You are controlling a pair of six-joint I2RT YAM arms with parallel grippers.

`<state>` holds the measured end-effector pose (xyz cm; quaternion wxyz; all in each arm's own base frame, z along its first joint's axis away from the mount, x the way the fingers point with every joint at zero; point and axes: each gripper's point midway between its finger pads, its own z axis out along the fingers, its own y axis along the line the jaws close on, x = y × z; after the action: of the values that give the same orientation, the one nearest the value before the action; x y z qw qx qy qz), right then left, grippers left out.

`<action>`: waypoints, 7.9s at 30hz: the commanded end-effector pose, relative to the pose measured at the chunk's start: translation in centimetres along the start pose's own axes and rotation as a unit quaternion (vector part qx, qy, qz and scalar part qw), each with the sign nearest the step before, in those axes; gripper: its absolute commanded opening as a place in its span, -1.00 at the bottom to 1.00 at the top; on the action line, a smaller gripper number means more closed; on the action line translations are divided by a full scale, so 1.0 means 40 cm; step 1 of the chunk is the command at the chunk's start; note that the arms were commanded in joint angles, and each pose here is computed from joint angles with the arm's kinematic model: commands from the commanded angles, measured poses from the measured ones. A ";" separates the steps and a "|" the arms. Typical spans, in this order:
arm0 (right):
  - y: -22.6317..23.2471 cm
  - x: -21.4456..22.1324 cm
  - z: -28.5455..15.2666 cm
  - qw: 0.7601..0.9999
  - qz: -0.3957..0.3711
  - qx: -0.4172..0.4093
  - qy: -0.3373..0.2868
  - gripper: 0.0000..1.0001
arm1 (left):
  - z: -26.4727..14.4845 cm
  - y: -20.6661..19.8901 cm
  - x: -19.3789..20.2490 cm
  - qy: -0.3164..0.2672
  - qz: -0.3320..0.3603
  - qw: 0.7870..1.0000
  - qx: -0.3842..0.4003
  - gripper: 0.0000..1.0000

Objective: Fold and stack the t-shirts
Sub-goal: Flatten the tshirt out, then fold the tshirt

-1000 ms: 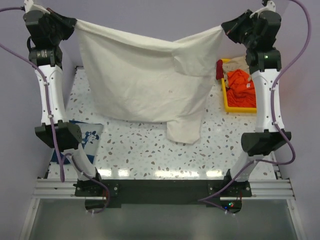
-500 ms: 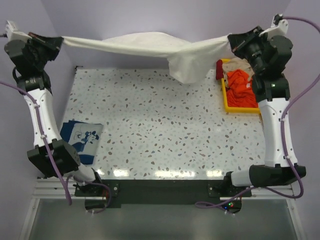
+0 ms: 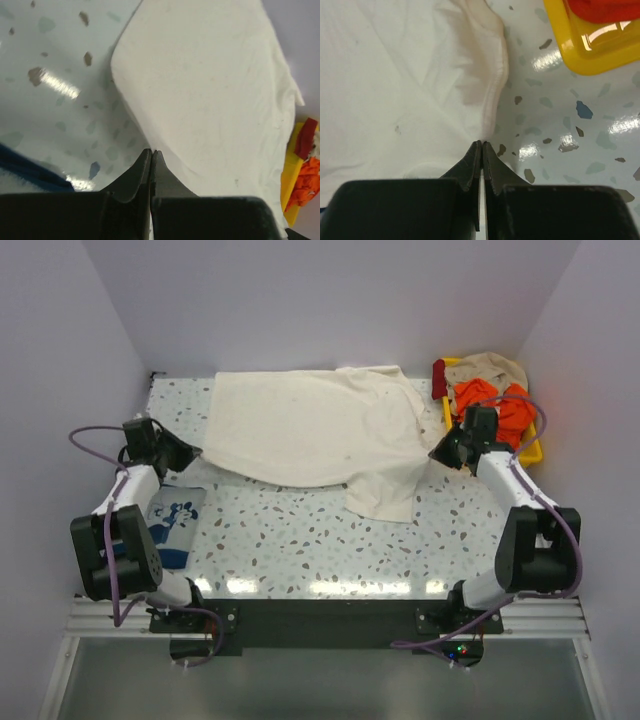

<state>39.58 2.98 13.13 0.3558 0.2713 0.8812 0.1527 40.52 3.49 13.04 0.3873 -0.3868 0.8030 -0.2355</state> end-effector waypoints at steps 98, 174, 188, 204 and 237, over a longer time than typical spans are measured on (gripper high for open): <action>0.246 0.154 -0.022 0.985 -0.143 -0.026 0.094 -1.00 | 0.150 0.061 0.027 0.040 0.071 0.984 -0.158 -1.00; 0.159 -0.048 0.094 0.996 -0.047 -0.042 0.062 -1.00 | 0.267 0.031 -0.054 0.048 0.016 0.994 -0.092 -1.00; 0.207 -0.061 0.131 0.994 -0.056 -0.058 0.072 -1.00 | 0.280 0.046 -0.042 0.055 0.012 0.994 -0.094 -1.00; 0.206 -0.075 0.134 0.995 -0.064 -0.046 0.064 -1.00 | 0.267 0.033 -0.058 0.046 0.013 0.995 -0.084 -1.00; 0.170 0.019 0.152 0.991 -0.077 -0.042 0.101 0.18 | 0.161 -0.014 -0.096 0.008 0.032 0.998 -0.056 0.15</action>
<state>47.60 7.83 10.11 0.2768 0.1948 0.9248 0.1738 48.02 5.43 6.95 0.3133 -0.3919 0.8458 -0.1811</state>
